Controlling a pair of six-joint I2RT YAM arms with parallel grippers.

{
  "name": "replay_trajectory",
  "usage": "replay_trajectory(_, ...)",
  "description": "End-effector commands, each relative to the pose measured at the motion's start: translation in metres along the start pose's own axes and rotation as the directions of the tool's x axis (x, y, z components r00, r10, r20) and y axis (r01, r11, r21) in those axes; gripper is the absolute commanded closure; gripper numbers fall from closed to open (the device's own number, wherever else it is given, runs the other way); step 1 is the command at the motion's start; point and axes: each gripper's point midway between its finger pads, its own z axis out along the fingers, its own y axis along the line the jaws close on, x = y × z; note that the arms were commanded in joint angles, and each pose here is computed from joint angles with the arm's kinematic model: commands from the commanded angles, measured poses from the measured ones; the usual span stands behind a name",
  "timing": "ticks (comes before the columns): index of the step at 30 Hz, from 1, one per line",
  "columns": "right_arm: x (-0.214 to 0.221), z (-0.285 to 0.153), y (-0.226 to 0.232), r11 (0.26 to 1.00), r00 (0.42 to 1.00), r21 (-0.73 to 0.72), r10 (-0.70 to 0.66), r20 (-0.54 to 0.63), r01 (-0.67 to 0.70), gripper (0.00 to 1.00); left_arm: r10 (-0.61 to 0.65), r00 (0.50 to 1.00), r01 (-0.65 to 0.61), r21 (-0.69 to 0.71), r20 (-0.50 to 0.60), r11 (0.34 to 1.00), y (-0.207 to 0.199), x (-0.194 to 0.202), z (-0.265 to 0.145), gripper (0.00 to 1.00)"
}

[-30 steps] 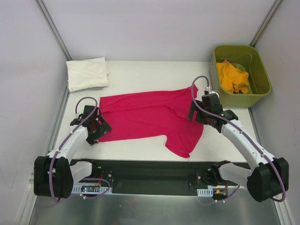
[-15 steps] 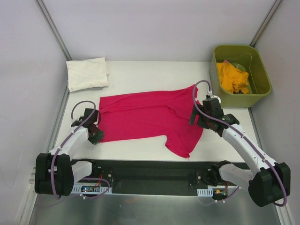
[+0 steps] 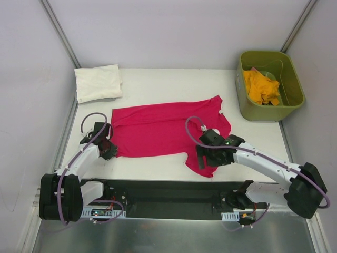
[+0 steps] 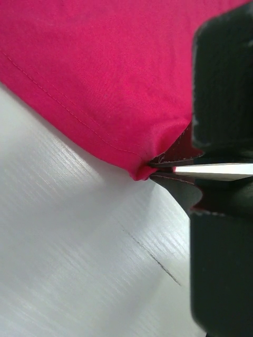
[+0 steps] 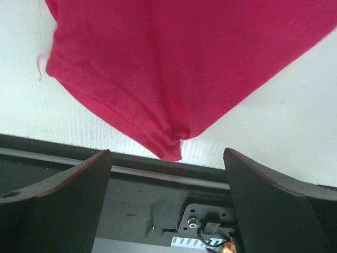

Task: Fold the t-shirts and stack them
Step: Grap the side of the flattened tshirt closest away from the robot with both arms

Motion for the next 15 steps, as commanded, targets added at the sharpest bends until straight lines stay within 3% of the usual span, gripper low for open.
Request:
replay_trajectory(1,0.027,0.017,0.02,0.998,0.994,-0.045,0.028,-0.108,-0.033,0.16,0.009,1.0,-0.009,0.048,-0.005,0.999,-0.005,0.001,-0.003,1.0)
replay_trajectory(11,0.054,0.044,0.018,0.998,0.965,0.031,0.058,-0.256,-0.052,0.38,0.035,0.999,-0.034,0.061,-0.012,0.998,-0.006,0.002,-0.005,1.0)
replay_trajectory(14,0.058,0.047,0.012,0.995,0.962,0.073,0.08,-0.26,-0.063,0.54,0.031,0.999,-0.031,0.068,-0.009,0.997,-0.007,0.002,-0.006,1.0)
replay_trajectory(15,0.054,0.046,0.011,0.995,0.965,0.079,0.086,-0.247,-0.068,0.64,0.033,0.999,-0.032,0.07,-0.006,0.997,-0.007,0.001,-0.006,1.0)
